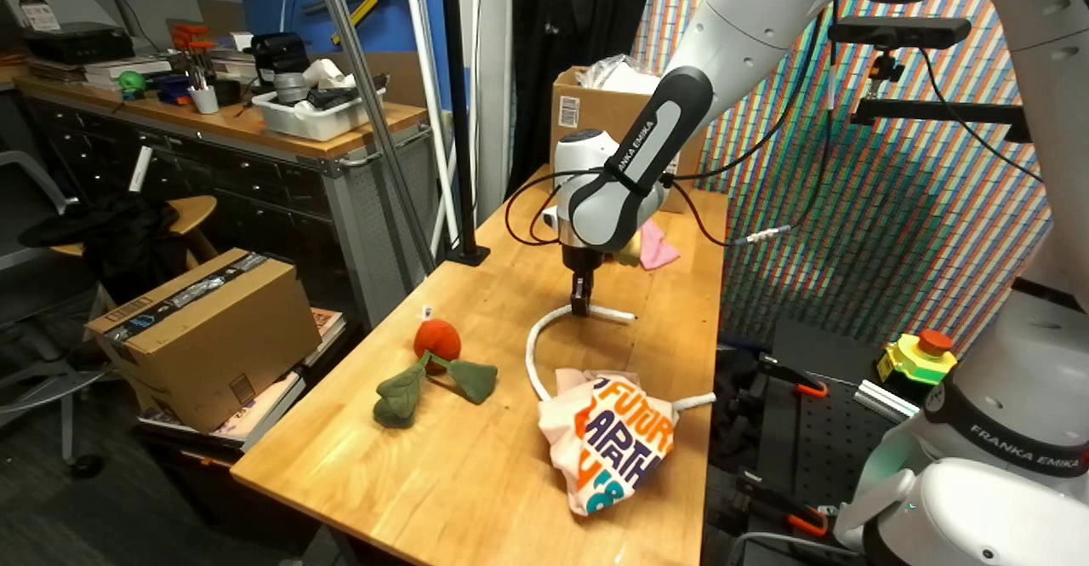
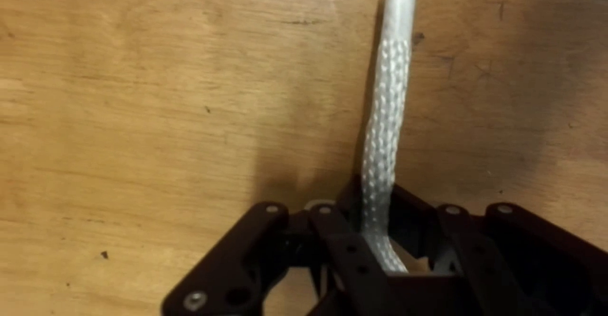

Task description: Separate the things on the heap

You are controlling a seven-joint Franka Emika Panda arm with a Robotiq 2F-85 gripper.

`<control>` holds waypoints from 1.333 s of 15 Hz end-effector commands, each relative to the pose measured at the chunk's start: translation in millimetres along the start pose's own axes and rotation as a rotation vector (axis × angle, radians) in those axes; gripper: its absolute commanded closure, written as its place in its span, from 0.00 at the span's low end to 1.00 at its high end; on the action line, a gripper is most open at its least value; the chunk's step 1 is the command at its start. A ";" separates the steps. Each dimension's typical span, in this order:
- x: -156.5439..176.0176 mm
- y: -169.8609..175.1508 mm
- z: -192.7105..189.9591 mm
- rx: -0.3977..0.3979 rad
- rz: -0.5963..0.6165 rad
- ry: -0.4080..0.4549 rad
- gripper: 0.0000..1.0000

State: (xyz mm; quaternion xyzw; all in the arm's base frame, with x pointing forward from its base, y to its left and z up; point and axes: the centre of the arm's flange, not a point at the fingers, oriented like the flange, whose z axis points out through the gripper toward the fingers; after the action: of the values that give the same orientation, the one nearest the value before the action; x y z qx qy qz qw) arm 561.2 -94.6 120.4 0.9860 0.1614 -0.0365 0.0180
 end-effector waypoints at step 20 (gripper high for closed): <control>25.5 34.0 -126.9 -0.078 0.138 0.145 0.97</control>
State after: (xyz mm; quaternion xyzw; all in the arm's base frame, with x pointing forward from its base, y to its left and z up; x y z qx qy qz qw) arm 591.0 -93.2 227.1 0.9893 0.1363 0.0289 0.0438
